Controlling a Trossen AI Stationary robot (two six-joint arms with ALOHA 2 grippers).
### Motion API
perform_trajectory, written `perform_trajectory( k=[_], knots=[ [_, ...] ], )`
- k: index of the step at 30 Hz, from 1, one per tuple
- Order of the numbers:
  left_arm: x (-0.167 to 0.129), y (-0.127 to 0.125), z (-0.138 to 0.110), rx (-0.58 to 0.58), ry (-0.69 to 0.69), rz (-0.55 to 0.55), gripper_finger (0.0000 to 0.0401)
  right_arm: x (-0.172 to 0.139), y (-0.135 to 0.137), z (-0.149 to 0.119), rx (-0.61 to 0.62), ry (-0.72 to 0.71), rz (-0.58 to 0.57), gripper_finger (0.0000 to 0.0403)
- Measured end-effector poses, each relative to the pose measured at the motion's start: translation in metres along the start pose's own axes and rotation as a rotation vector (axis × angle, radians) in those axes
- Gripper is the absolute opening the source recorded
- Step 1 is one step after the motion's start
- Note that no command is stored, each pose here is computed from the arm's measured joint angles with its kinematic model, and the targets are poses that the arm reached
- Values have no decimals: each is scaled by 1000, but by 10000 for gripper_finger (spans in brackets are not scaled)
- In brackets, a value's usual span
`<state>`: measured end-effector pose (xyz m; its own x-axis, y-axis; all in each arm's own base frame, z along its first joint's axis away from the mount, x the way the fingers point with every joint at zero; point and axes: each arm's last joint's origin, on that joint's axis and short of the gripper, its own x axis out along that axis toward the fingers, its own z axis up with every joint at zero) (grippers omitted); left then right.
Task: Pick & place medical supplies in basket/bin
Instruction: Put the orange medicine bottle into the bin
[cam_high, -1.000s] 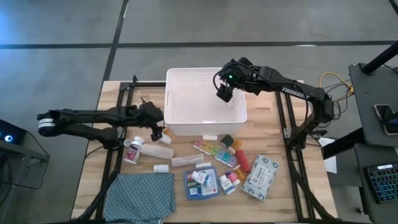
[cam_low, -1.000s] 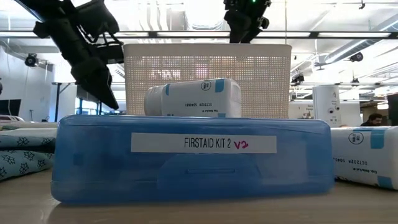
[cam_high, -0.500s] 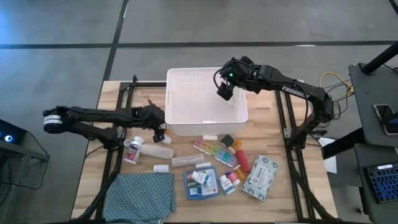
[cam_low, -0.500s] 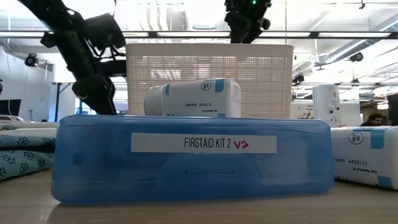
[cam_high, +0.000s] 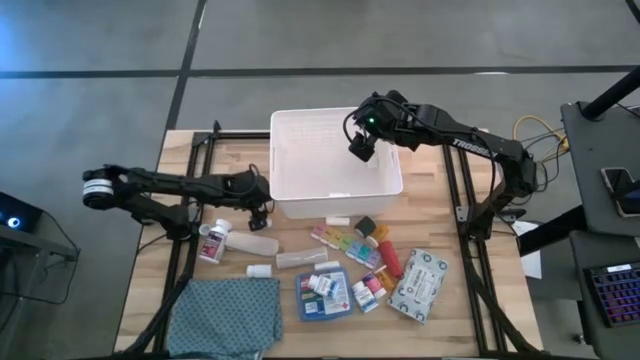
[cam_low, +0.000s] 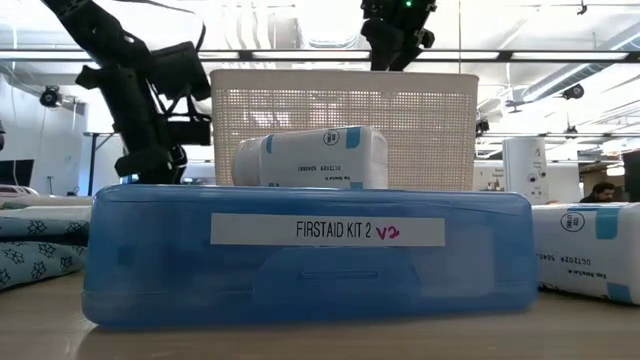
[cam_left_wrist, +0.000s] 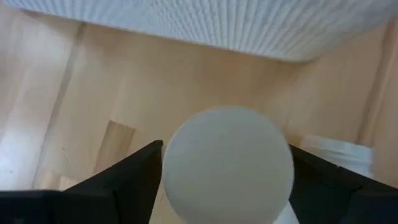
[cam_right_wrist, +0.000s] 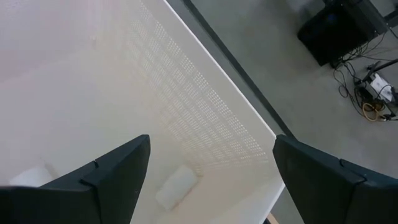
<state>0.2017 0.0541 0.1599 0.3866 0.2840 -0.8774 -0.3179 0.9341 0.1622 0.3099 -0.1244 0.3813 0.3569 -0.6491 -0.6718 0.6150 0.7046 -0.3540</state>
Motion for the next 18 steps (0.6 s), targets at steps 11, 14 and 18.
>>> perform_trajectory(
  k=[11, 14, 18],
  knots=[
    [-3, 1, 4, -7, -51, 0, 162, 0, -1, 0, 4, 1, -2, 329],
    [-10, 2, 1, -7, -33, 0, 157, 1, -1, 0, 1, 1, -2, 329],
    [-32, 6, -8, -34, 33, -1, 175, 1, -1, 0, 0, 1, -2, 329]
  ],
)
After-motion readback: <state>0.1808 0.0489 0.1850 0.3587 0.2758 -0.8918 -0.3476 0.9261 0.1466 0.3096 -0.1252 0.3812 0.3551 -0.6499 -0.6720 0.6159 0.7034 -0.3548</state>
